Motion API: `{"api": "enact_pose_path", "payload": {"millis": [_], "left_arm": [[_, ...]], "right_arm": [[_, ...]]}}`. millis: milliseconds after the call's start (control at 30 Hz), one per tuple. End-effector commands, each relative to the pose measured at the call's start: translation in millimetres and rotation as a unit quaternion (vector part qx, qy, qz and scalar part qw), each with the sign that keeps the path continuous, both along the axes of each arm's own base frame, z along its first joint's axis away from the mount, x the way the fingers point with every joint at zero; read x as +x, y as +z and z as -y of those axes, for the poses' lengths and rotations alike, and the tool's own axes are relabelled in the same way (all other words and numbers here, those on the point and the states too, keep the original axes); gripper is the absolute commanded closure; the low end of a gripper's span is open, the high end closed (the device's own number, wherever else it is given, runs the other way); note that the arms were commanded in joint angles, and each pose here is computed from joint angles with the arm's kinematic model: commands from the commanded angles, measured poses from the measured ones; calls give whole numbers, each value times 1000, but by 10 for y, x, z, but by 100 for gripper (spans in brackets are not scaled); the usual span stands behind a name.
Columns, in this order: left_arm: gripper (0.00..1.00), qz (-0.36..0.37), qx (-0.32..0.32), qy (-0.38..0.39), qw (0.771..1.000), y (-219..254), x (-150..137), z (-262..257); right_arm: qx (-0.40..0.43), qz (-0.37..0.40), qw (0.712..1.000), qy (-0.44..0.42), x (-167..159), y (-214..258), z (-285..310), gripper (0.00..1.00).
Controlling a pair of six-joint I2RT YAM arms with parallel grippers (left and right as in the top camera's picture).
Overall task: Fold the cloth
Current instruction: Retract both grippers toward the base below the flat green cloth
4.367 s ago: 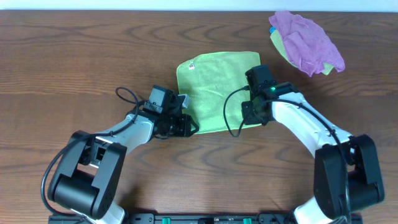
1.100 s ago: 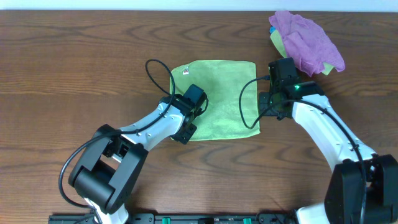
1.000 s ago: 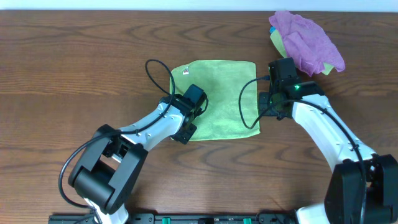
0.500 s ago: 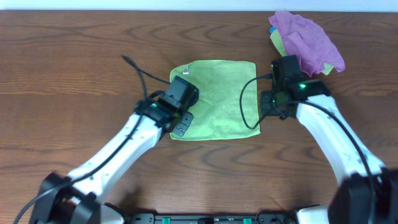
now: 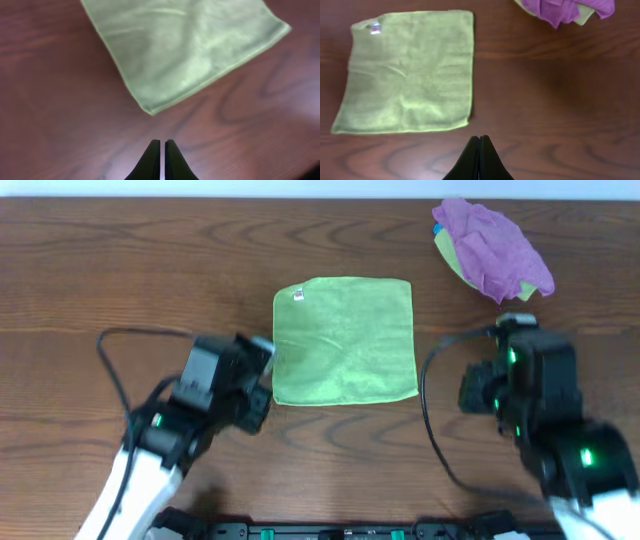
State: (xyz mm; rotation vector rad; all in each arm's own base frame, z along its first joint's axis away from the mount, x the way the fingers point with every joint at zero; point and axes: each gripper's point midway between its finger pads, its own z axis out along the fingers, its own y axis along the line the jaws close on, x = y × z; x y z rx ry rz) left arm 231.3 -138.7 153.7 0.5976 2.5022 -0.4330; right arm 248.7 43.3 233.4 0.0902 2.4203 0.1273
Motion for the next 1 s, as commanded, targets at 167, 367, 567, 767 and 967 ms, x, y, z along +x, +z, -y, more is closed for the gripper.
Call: {"api": "enact_pose_path", "payload": {"millis": [167, 367, 567, 767, 967], "left_arm": [[94, -47, -82, 7, 995, -420, -439, 71], [94, -50, -120, 24, 991, -716, -397, 151], [94, -64, -95, 49, 992, -887, -365, 73], [94, -73, -83, 81, 991, -1018, -238, 35], [95, -91, -115, 81, 986, -1095, -111, 111]], "right_arm": [[71, -37, 997, -14, -493, -569, -180, 98], [119, -61, 991, 12, -524, -997, -390, 99], [141, -72, 987, 6, -504, -1282, -453, 99], [132, -103, 986, 2, -513, -1485, -454, 99], [117, -141, 983, -1, -451, -1696, -483, 99]]}}
